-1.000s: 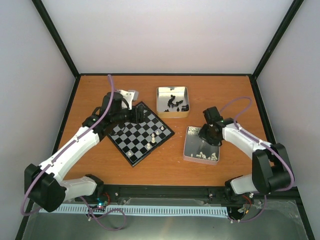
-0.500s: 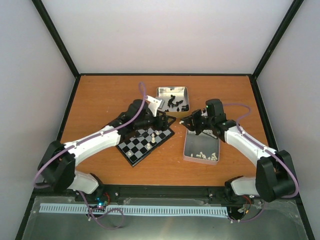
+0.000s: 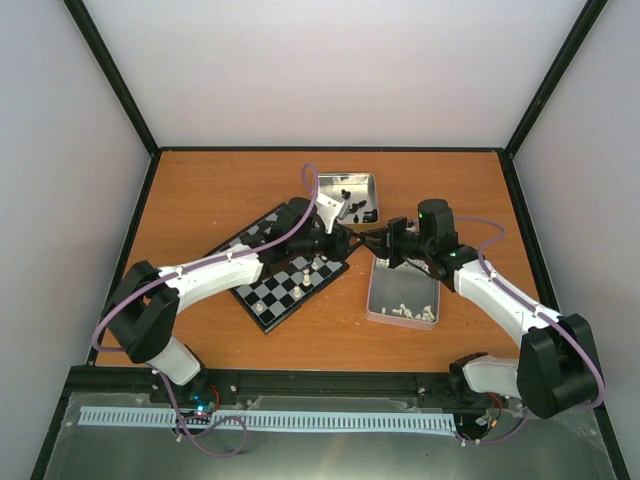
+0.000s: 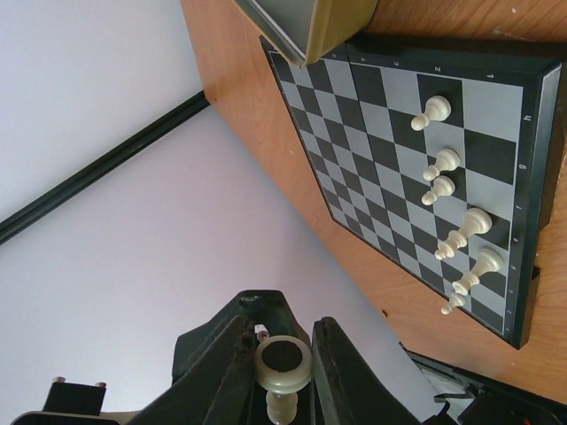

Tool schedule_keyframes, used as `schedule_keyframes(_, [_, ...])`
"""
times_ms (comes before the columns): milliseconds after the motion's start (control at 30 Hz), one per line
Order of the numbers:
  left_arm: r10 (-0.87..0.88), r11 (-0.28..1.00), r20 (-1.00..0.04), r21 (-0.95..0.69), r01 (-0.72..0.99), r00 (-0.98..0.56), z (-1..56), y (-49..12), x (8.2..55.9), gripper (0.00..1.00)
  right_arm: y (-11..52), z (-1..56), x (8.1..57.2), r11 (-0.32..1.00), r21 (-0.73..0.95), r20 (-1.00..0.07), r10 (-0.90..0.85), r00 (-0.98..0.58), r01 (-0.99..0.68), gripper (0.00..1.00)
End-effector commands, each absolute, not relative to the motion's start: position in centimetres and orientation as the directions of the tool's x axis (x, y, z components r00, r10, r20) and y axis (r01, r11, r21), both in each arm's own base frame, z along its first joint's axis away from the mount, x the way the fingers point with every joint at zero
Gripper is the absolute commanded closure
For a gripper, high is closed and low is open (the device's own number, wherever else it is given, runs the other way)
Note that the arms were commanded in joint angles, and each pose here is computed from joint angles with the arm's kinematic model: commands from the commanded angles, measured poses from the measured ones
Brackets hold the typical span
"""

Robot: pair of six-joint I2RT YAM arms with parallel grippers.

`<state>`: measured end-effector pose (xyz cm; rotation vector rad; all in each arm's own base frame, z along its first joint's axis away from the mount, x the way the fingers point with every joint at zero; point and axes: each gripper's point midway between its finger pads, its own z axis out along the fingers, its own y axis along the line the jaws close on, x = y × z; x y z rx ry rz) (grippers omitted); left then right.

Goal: Set up the chess pieces on the board
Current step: Place the chess piece on the chessboard.

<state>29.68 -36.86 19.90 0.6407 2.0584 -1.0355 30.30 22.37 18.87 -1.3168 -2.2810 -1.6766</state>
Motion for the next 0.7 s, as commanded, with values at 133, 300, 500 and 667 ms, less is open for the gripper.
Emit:
schedule_keyframes(133, [0.063, 0.506, -0.823, -0.462, 0.729, -0.565, 22.6, -38.2, 30.3, 0.75, 22.5, 19.6, 30.2, 0.076, 0.785, 0.455, 0.603, -0.655, 0.615, 0.80])
schedule_keyframes(300, [0.070, 0.501, -0.817, -0.468, 0.728, -0.572, 22.2, -38.3, 30.1, 0.82, 22.6, 19.6, 30.3, 0.072, 0.787, 0.456, 0.601, -0.656, 0.613, 0.80])
schedule_keyframes(500, [0.075, 0.491, -0.817, -0.469, 0.734, -0.572, 22.3, -38.4, 30.0, 0.99, 22.6, 19.6, 30.3, 0.075, 0.787, 0.454, 0.603, -0.656, 0.613, 0.79])
schedule_keyframes(667, [0.096, 0.539, -0.809, -0.448, 0.713, -0.581, 22.0, -37.8, 30.4, 0.99, 22.3, 18.7, 30.4, 0.132, 0.787, 0.413, 0.613, -0.674, 0.602, 0.54])
